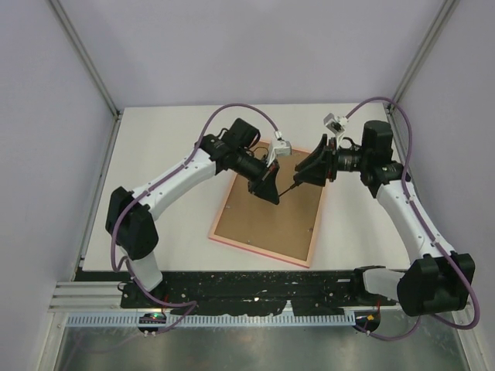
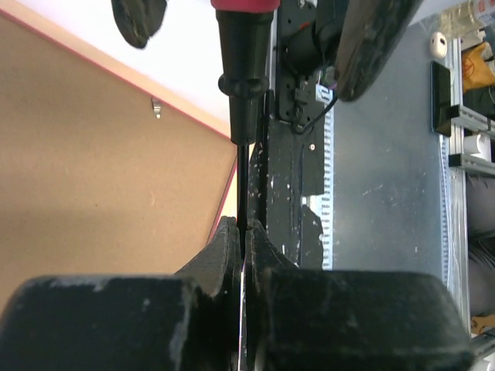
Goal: Take the photo out of the frame
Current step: Adjust the photo frame item on the photo frame, then release the photo frame item from the photo frame.
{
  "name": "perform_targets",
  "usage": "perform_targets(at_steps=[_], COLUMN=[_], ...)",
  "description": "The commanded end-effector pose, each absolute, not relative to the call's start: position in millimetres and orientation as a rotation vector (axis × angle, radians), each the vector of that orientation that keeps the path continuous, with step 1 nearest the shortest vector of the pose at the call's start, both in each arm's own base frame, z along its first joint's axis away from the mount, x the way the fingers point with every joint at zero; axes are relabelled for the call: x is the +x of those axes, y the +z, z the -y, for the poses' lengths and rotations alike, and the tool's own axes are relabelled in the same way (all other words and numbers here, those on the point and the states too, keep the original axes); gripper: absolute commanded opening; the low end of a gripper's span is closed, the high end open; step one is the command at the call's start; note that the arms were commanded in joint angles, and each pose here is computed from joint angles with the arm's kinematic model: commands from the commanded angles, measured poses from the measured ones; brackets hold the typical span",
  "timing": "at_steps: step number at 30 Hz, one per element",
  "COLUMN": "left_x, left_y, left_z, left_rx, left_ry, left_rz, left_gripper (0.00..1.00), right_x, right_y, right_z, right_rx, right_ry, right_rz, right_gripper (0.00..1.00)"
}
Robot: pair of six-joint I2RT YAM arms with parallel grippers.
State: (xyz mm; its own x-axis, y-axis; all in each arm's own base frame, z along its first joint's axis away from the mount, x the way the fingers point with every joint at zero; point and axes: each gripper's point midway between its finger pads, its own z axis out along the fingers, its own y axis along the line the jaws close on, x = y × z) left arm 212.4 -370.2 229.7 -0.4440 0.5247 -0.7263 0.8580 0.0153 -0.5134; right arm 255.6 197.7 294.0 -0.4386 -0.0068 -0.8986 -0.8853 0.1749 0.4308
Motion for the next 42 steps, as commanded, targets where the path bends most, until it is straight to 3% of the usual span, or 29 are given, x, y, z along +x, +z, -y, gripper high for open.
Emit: perform_targets(at_steps=[1,11,21,30,31,34,35,38,42], left_x=[199.7,199.7,197.1,196.7,197.8,197.9,198.6,203.0,209.2], left_y=[231.2,229.3,225.5,224.9,224.6,225.3,224.0,225.5,224.1], left_z=[358.1,359.5,361.6,362.4,362.3,362.4,361.9,356.7,341.3], left_rx=[1.509,1.52,1.522,1.517,1.515,1.516,1.514,1.514,1.497], left_ry=[-1.371,-1.346,-1.355,-1.357,-1.355,-1.354,-1.345,-1.294,-1.212], left_rz=[-1.954,-1.958,-1.961,-1.961,-1.963,-1.958,-1.967,-1.977,-1.986], left_gripper=[0.0,0.0,0.0,0.0,0.0,0.0,0.03,0.28,0.4], right_x=[237.8,214.4,219.6,221.3,221.3,218.4,219.1,227.8,225.7], right_y=[272.5,251.9,261.9,261.2,260.3,257.8,255.0,247.2,240.9], right_z=[-193.9,-211.0,-218.1,-221.8,-221.8,-223.9,-223.7,-219.0,-208.6], right_rx=[-0.981,-1.124,-1.066,-1.036,-1.03,-1.039,-1.047,-1.057,-1.126], right_ry=[1.362,1.37,1.403,1.419,1.425,1.426,1.397,1.232,1.066], right_rz=[-1.673,-1.684,-1.66,-1.662,-1.67,-1.678,-1.682,-1.694,-1.645], right_gripper=[0.56,0.56,0.47,0.19,0.08,0.08,0.08,0.08,0.08])
